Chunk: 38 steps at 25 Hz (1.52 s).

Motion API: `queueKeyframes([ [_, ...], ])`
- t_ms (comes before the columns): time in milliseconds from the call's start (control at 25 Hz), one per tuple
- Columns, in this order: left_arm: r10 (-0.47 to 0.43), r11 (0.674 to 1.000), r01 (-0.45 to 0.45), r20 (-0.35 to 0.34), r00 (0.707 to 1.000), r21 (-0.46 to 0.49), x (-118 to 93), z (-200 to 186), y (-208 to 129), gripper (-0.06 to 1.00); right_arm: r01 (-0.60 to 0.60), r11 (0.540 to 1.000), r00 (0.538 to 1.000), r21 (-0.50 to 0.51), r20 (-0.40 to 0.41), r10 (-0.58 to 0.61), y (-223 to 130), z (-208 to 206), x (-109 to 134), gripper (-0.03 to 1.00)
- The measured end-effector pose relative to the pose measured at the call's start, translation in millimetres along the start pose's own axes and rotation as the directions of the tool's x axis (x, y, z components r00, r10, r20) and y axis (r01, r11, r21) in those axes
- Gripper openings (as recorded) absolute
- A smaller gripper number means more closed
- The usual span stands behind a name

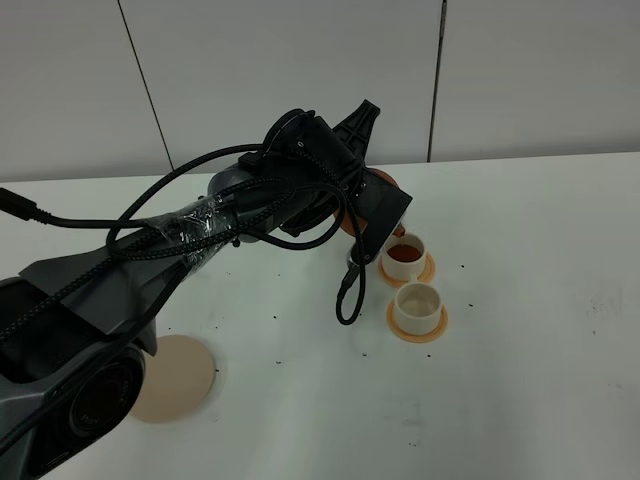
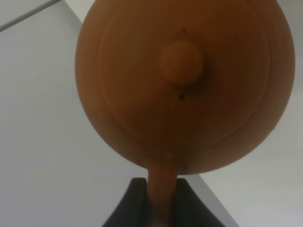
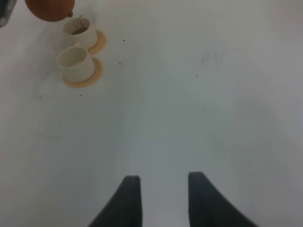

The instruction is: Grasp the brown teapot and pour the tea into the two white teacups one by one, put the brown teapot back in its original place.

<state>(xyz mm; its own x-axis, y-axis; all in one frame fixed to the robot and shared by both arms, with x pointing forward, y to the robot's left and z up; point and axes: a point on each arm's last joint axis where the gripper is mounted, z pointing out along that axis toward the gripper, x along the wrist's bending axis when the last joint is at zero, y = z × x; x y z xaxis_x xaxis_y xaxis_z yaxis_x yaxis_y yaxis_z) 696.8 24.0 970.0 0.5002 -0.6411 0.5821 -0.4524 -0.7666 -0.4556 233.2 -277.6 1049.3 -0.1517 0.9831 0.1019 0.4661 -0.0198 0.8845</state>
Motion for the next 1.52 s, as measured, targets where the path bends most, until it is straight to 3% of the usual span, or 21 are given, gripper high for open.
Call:
queueKeyframes([
  [1520, 0.018, 1.0, -0.018, -0.004, 1.0, 0.0, 0.4, 0.0, 0.0, 0.17, -0.009, 1.0, 1.0, 0.0, 0.0, 0.009, 0.0, 0.0, 0.0, 0.24],
])
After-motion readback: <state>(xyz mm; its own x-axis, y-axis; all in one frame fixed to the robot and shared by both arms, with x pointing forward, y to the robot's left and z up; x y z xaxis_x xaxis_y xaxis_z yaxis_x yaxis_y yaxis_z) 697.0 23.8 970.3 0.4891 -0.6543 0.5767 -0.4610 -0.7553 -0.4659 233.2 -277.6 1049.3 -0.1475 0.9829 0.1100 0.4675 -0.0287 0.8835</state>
